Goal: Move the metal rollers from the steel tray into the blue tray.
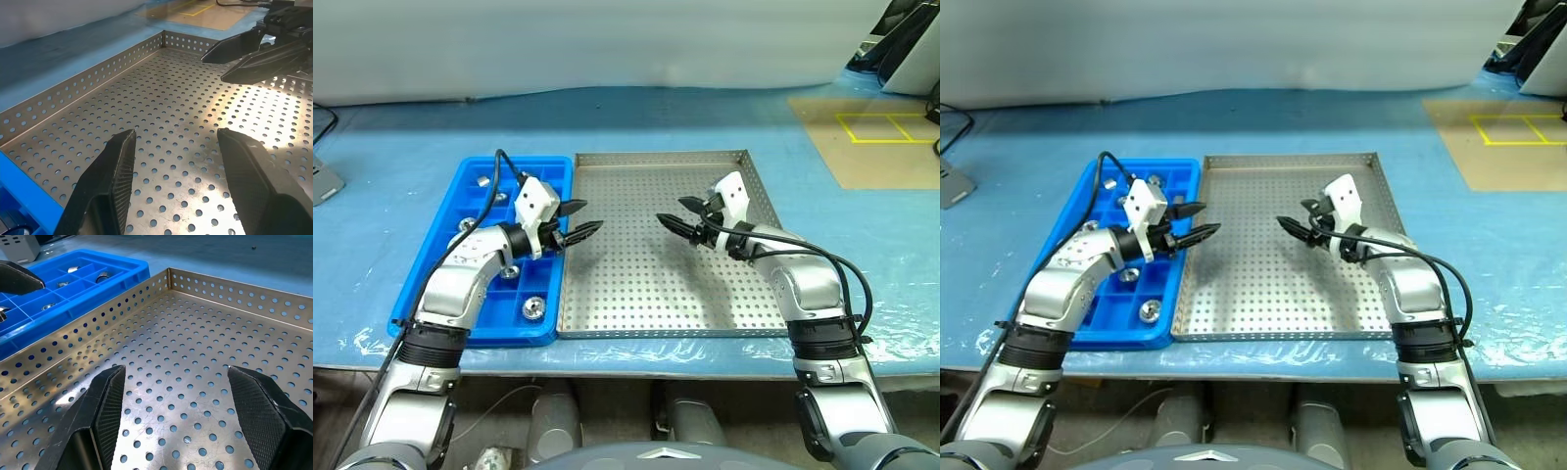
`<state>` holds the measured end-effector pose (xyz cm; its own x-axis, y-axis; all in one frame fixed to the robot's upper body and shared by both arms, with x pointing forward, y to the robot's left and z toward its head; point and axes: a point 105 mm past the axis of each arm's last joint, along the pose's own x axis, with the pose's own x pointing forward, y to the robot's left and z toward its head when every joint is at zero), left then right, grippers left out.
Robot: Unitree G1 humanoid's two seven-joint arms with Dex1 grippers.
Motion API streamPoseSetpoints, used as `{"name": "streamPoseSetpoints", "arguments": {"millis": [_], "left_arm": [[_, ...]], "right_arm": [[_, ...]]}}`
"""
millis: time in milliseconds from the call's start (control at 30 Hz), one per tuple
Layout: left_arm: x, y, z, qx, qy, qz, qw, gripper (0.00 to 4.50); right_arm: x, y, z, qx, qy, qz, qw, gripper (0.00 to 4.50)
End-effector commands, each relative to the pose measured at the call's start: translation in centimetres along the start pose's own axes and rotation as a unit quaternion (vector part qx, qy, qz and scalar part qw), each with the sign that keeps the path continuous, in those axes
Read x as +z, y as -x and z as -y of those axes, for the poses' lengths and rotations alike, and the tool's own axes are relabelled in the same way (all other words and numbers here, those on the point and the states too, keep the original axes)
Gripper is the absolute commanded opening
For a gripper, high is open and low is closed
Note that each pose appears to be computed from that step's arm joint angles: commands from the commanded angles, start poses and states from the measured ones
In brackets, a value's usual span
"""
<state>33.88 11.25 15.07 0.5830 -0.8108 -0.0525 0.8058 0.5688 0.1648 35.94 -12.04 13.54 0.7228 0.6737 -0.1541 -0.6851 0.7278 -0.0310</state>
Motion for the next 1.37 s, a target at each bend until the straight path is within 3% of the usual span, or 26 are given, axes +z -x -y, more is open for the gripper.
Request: {"name": "streamPoseSetpoints", "arguments": {"millis": [33, 133, 633, 1367], "left_arm": [[2.3, -0.3, -0.1, 0.01, -0.018, 0.035, 0.999, 2.78], [2.9, -0.6, -0.5, 0.03, -0.021, 0.042, 0.998, 2.78], [2.9, -0.9, -1.0, 0.06, -0.004, 0.066, 0.996, 2.78], [1.7, -1.1, -1.3, 0.028, -0.008, 0.052, 0.998, 2.78]], "right_arm": [[2.2, -0.3, 1.2, -0.033, 0.028, 0.04, 0.998, 3.45], [2.7, -0.8, 2.3, -0.062, 0.03, 0.052, 0.996, 3.45], [2.4, -1.2, 1.6, -0.058, 0.052, 0.043, 0.996, 3.45], [1.3, 1.1, 2.2, -0.083, 0.064, 0.025, 0.994, 3.45]]}}
